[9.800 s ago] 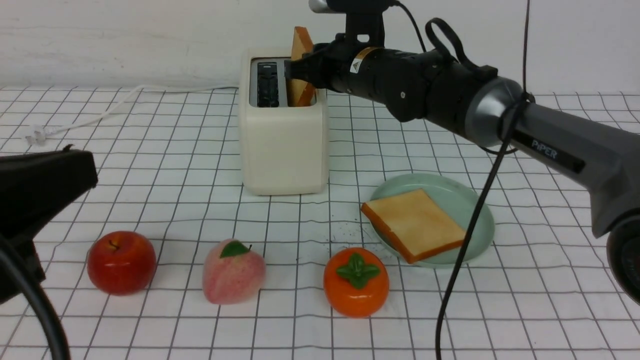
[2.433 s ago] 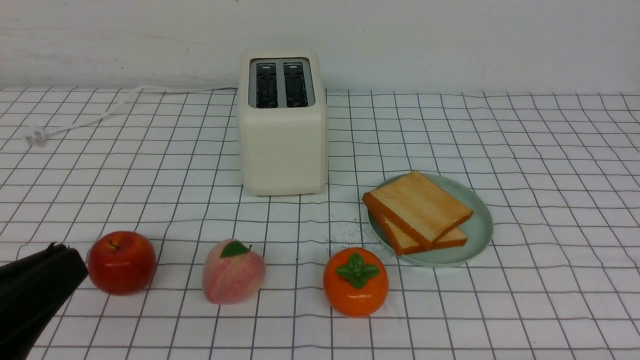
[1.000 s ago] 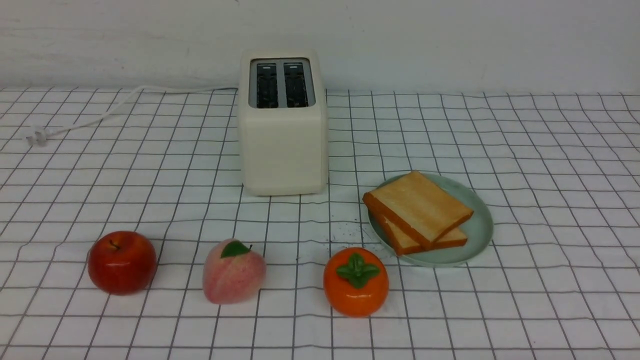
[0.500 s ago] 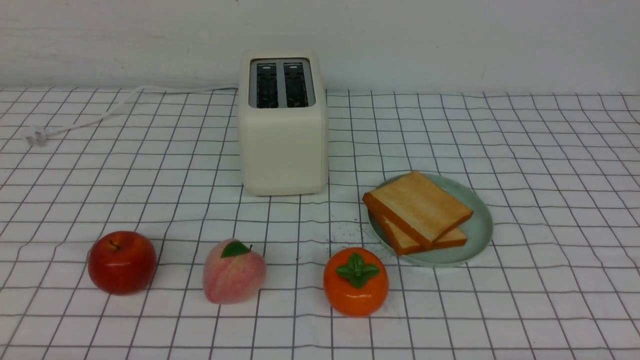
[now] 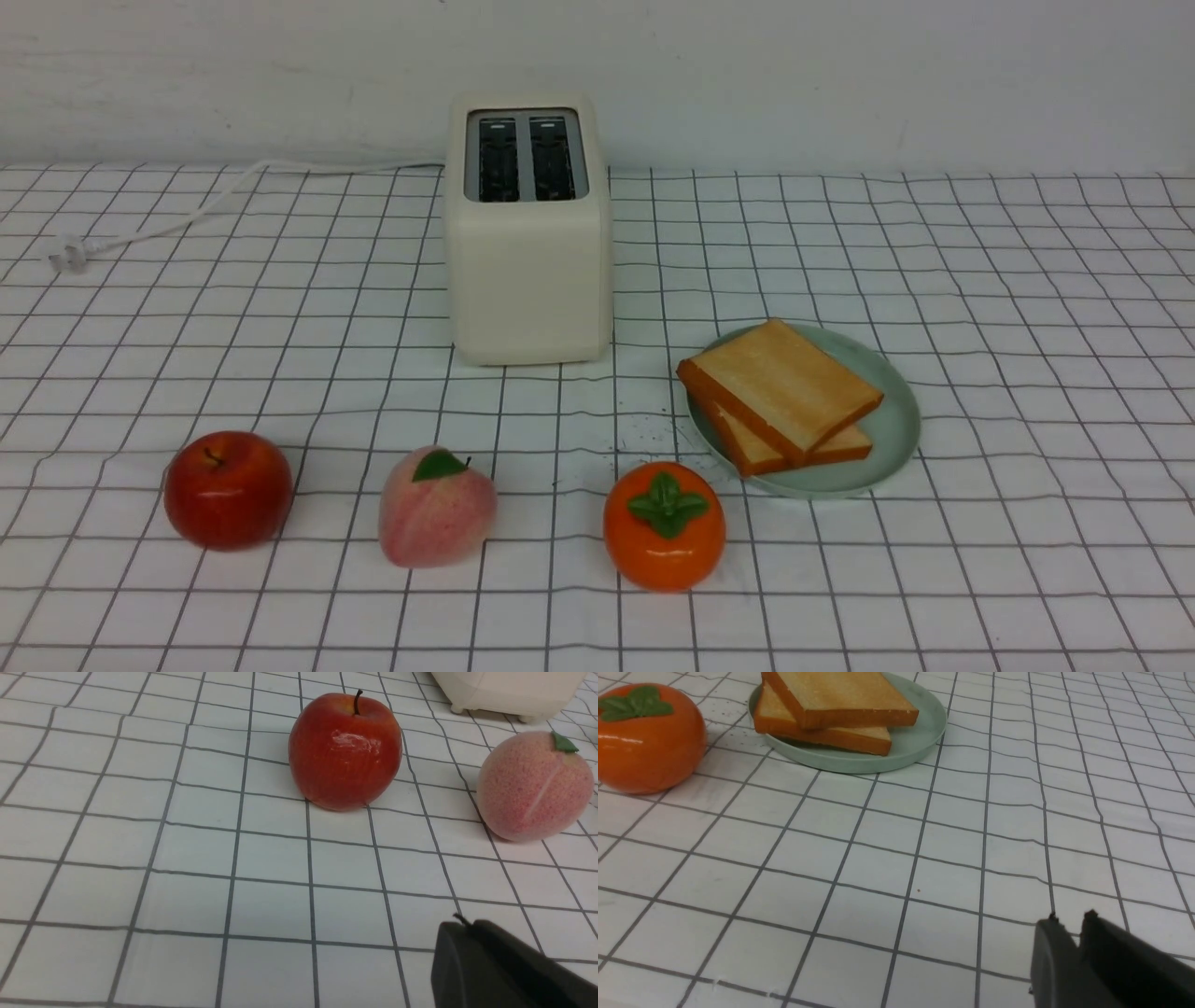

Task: Take toasted bread from bread machine on white checkered table place on plate.

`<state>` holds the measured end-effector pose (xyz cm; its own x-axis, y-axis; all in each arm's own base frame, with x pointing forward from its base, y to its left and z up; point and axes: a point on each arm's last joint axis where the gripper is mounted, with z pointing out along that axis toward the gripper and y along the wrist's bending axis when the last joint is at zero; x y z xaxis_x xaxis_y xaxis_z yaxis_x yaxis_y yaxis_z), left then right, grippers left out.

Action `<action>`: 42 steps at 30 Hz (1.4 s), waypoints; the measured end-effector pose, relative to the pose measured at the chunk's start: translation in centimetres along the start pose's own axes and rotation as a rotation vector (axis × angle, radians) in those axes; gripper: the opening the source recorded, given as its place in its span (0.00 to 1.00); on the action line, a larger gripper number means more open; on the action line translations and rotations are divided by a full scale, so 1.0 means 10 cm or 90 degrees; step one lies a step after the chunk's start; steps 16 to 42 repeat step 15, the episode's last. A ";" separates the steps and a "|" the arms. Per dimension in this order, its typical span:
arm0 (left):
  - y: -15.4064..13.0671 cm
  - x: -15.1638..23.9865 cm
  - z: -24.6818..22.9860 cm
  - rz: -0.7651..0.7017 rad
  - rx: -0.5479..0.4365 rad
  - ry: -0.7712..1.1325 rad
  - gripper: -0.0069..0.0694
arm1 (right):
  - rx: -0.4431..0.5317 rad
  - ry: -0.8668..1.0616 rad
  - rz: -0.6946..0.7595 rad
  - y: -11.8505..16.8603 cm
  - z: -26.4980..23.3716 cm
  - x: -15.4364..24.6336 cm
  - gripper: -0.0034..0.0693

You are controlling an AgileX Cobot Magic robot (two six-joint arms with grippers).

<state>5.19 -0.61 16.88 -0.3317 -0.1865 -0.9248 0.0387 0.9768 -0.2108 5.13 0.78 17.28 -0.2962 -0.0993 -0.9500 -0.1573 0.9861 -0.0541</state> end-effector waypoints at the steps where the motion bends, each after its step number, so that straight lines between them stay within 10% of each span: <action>1: 0.00 0.00 0.00 0.000 0.000 0.000 0.08 | 0.000 0.000 0.000 0.00 0.00 0.00 0.17; 42: 0.00 0.00 0.00 -0.001 0.000 0.000 0.08 | 0.000 0.000 0.000 0.00 0.00 0.00 0.19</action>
